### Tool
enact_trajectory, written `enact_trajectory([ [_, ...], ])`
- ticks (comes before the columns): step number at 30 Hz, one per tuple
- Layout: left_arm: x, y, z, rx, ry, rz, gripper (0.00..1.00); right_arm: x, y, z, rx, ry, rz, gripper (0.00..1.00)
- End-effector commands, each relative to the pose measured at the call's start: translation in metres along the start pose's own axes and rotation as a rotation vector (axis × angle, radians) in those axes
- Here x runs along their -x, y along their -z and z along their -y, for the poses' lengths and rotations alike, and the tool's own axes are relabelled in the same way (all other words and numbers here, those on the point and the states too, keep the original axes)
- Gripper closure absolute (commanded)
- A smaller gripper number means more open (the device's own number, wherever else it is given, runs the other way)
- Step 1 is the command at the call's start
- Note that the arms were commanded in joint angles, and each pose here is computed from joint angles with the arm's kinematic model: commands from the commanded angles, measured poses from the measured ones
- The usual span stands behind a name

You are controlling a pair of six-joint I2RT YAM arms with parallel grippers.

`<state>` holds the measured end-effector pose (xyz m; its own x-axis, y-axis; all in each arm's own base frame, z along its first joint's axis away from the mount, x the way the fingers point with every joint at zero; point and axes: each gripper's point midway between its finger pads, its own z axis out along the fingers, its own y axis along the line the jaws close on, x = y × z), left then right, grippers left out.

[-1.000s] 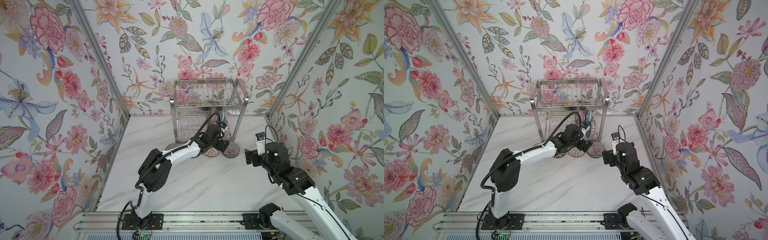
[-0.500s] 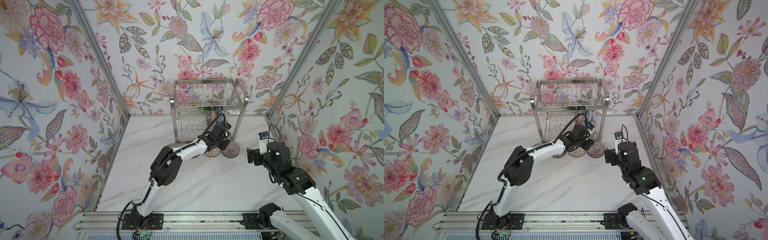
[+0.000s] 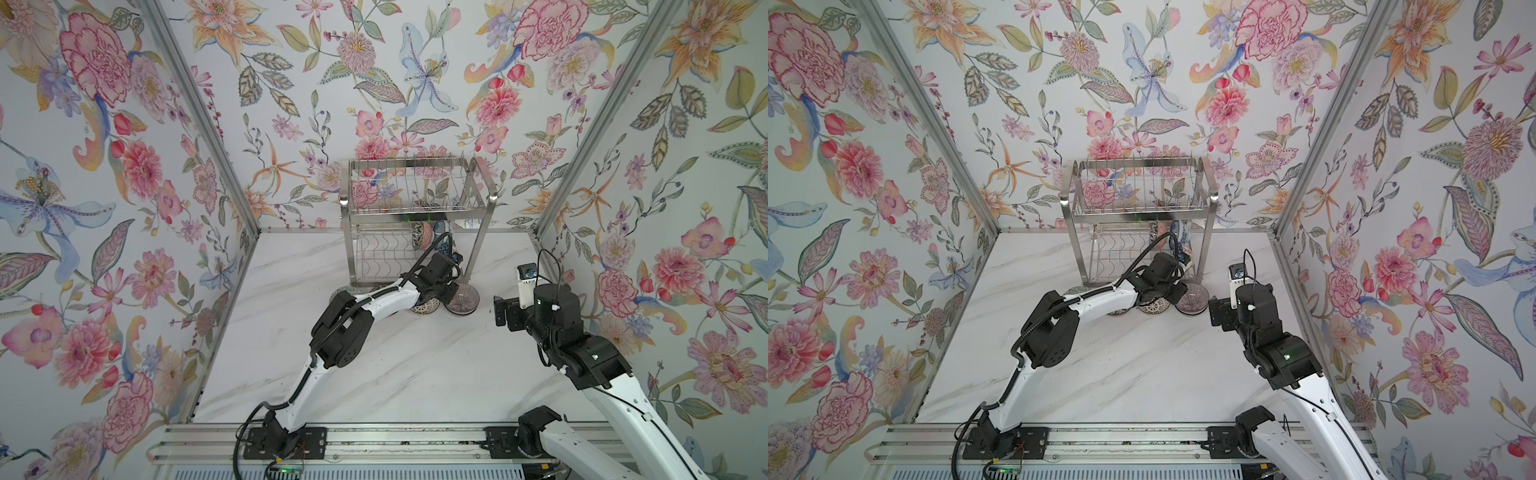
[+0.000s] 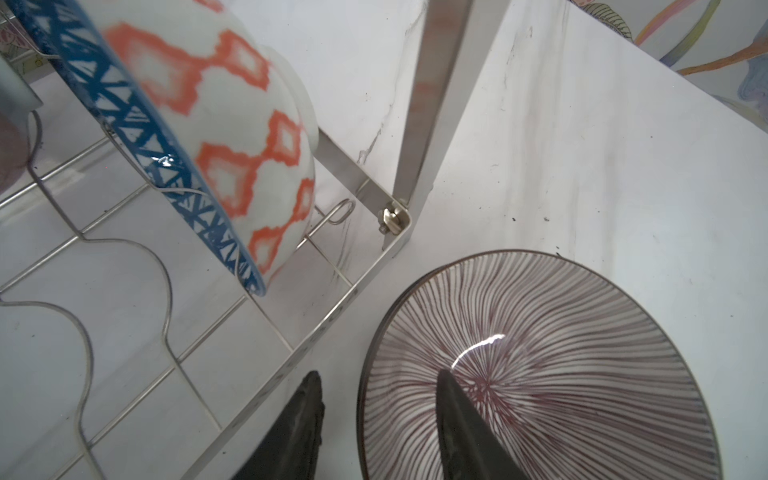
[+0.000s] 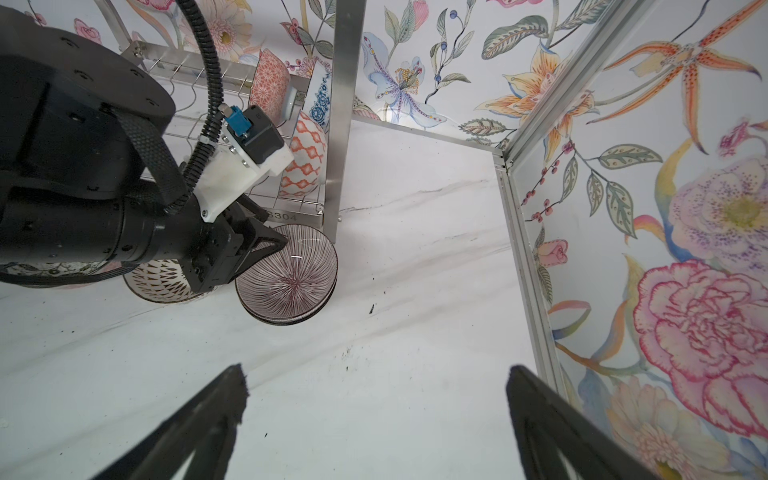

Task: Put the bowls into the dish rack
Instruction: 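Move the left gripper above the purple-striped bowl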

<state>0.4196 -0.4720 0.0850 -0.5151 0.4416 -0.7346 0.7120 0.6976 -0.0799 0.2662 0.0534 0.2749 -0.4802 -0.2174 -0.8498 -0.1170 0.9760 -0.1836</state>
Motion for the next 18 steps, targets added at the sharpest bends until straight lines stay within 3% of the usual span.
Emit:
enact_trajectory([
  [1,-0.0024,-0.0063,-0.0018,0.015,-0.005,-0.019,0.55,-0.0021,-0.0007,0.0009,-0.001,-0.021,0.007,0.01],
  [7,-0.0022,-0.0074,-0.0039,0.017,-0.005,-0.016,0.59,-0.0032,-0.0009,0.0007,-0.001,-0.019,0.006,0.01],
  [18,0.0012,-0.0009,-0.0072,0.028,-0.006,-0.006,0.75,-0.0026,0.0012,0.0022,-0.006,-0.022,0.016,0.01],
])
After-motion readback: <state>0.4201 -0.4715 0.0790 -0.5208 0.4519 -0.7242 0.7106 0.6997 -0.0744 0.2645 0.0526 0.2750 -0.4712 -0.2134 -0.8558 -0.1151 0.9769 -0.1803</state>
